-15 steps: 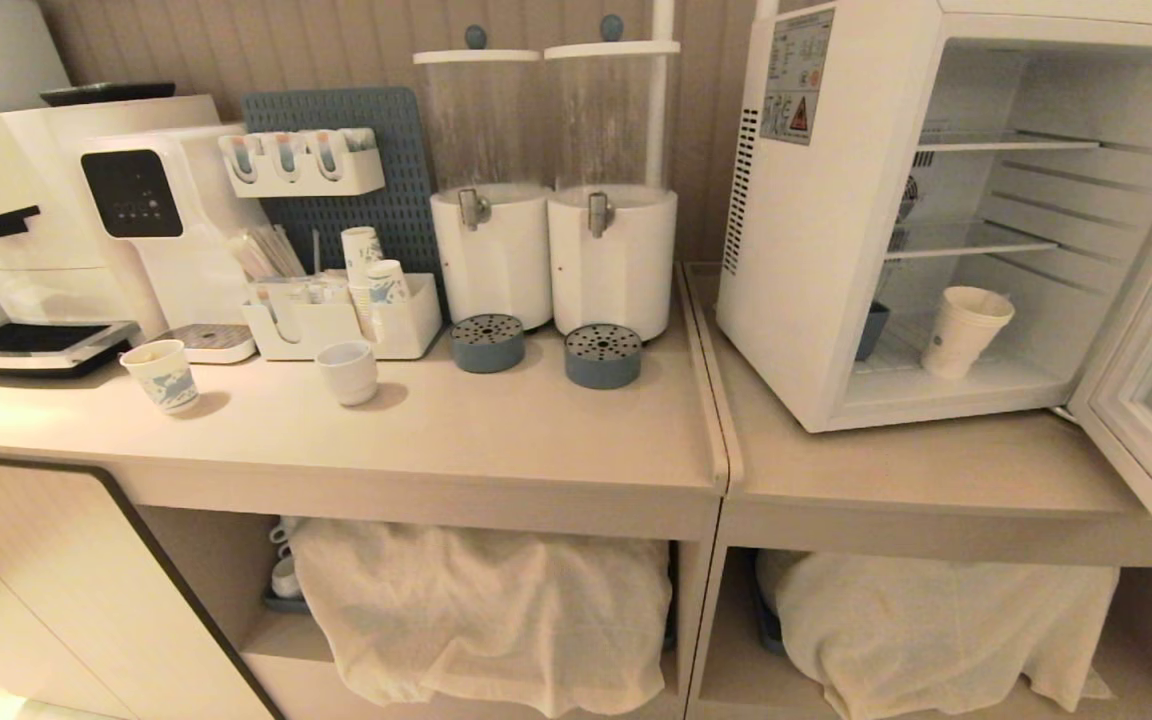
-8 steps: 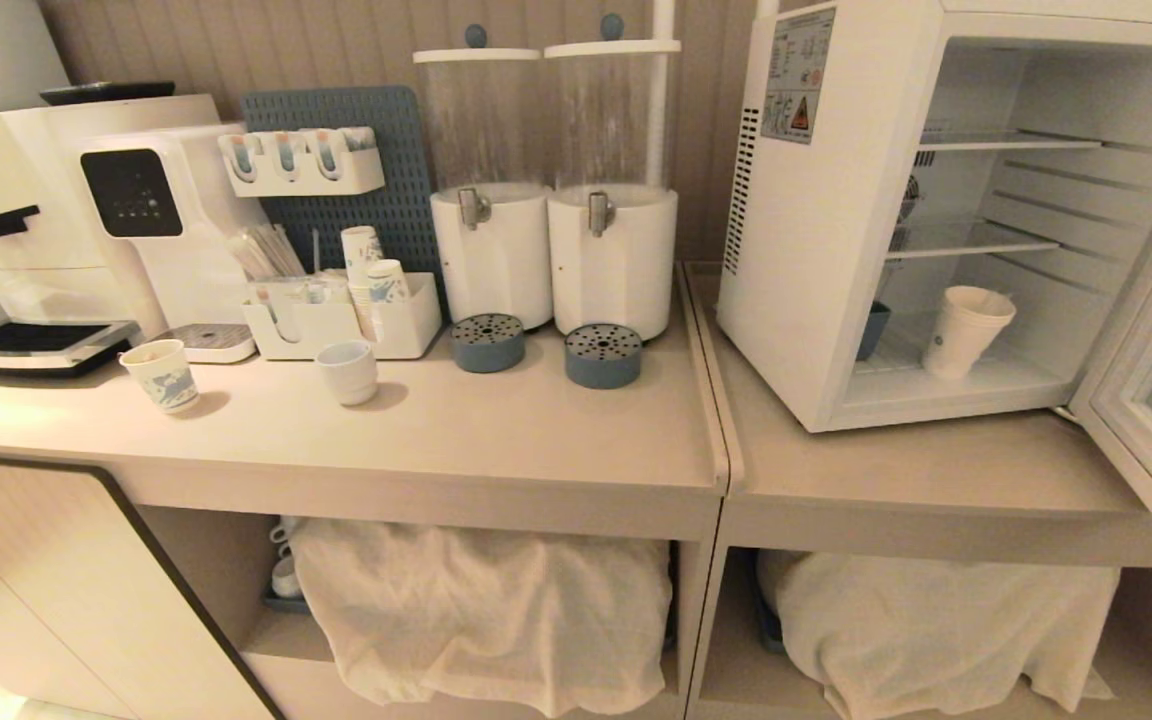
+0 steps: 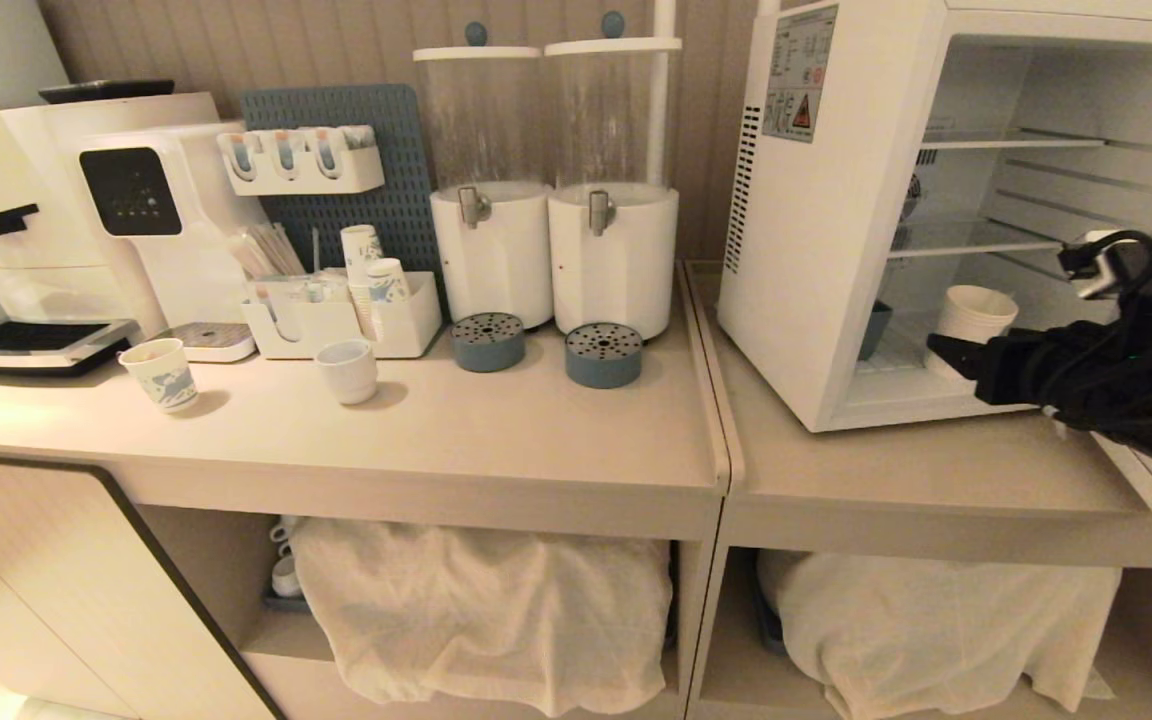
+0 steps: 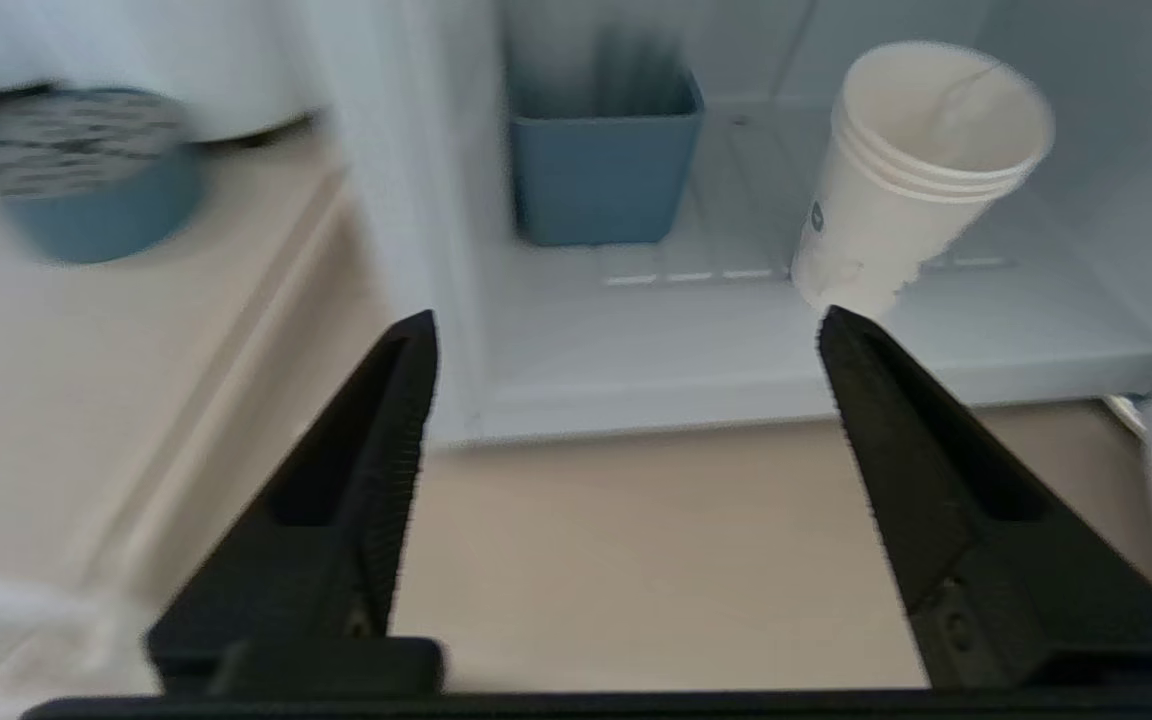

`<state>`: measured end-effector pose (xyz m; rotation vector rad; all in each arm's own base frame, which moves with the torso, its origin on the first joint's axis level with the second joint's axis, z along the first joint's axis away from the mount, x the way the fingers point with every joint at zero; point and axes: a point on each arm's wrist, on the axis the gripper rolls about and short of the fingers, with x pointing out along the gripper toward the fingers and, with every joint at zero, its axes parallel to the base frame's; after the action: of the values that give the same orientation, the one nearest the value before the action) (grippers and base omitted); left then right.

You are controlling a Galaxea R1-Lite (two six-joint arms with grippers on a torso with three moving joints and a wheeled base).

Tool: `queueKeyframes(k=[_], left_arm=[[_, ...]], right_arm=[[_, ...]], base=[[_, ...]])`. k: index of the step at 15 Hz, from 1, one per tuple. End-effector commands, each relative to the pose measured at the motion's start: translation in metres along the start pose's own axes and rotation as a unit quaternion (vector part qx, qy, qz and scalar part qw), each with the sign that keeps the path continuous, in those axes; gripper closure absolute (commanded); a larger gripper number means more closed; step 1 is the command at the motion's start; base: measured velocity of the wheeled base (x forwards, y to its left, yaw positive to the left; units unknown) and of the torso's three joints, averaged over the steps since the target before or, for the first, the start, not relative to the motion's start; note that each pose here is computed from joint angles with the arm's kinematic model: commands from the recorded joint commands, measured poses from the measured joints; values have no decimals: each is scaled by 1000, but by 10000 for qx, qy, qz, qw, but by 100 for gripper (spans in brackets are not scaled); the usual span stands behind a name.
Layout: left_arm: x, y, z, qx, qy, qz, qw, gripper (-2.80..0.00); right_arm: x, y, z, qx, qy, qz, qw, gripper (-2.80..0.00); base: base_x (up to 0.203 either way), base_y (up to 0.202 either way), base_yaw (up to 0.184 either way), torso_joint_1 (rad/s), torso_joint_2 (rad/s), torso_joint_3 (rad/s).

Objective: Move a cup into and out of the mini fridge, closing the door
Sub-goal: Take the paper cup out of the freezer

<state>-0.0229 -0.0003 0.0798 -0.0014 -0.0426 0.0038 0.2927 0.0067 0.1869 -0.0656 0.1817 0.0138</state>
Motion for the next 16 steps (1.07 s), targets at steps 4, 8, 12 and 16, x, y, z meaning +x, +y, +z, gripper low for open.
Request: queueKeyframes(k=[4,8,12,16], left_arm=[[1,0,-4,1,67,4,10000,-280],[1,0,-4,11,70,4,10000,-280],[1,0,-4,-7,70,-1,10000,-280],[1,0,-4,-6,67,4,10000,-280]], right_arm=[[63,-21,-40,67,223,-618,9978,-280],[60,-40,-45,130,25,-920,9957,-280],[70,-51,-53,157,87,-1040,9944,-280],[90,-57,-58,180,85,-1087,9939,-280]], base=[[0,0,0,0,0,0],[0,0,0,0,0,0],[0,0,0,0,0,0],[0,0,0,0,0,0]])
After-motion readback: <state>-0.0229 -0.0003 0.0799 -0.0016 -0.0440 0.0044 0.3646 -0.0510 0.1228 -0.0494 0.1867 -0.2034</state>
